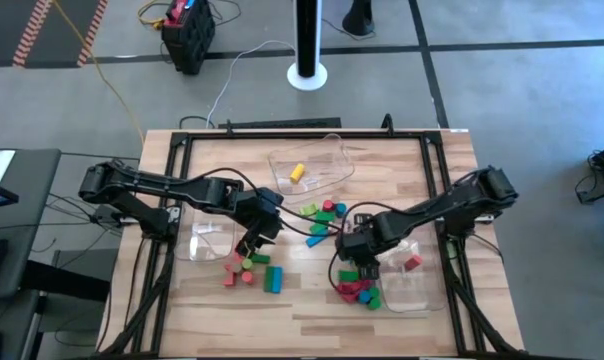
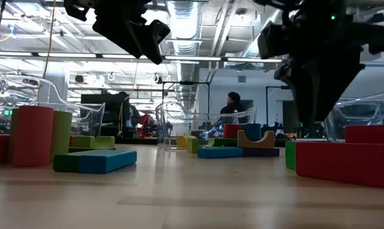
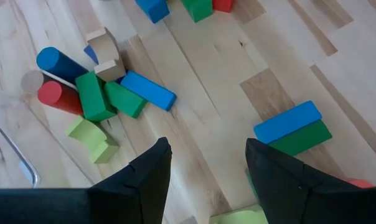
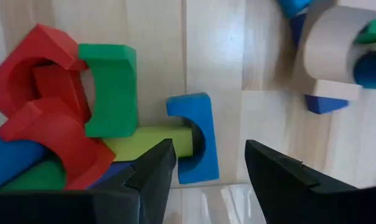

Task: Sort blocks by size
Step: Put the blue arch block into the left transparent bin

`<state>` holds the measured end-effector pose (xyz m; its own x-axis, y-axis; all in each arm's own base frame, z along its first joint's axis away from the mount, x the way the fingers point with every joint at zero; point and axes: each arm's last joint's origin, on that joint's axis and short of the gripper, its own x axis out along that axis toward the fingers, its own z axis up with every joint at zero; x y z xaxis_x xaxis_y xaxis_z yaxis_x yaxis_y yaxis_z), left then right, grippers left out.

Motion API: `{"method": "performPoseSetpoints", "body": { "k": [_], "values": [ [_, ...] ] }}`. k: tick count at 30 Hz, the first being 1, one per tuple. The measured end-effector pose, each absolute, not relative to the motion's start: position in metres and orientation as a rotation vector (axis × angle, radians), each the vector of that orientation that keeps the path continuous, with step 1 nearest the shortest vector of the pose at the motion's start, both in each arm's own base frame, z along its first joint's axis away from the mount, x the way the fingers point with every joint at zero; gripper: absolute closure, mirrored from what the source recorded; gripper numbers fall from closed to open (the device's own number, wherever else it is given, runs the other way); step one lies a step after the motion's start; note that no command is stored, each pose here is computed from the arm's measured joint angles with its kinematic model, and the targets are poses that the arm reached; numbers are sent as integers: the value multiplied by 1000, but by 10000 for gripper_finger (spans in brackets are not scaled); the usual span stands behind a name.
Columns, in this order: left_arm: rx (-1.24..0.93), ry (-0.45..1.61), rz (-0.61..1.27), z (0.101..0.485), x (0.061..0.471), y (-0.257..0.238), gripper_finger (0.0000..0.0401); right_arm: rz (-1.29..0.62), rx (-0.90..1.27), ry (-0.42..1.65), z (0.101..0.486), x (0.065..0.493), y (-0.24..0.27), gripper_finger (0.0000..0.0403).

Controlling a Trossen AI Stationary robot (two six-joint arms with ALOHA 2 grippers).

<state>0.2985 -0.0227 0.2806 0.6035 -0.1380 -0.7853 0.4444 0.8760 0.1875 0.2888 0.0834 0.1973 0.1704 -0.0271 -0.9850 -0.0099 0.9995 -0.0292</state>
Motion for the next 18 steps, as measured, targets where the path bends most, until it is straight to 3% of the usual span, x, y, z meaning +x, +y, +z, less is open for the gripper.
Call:
{"method": "performPoseSetpoints", "body": {
  "k": [10,18],
  "values": [
    [385,866,-347,280,298,-23,199,-13,-46,1542,165,298,72,198],
    [377,869,-343,280,298,-23,199,-13,-31,1551,161,301,66,232]
  ]
}}
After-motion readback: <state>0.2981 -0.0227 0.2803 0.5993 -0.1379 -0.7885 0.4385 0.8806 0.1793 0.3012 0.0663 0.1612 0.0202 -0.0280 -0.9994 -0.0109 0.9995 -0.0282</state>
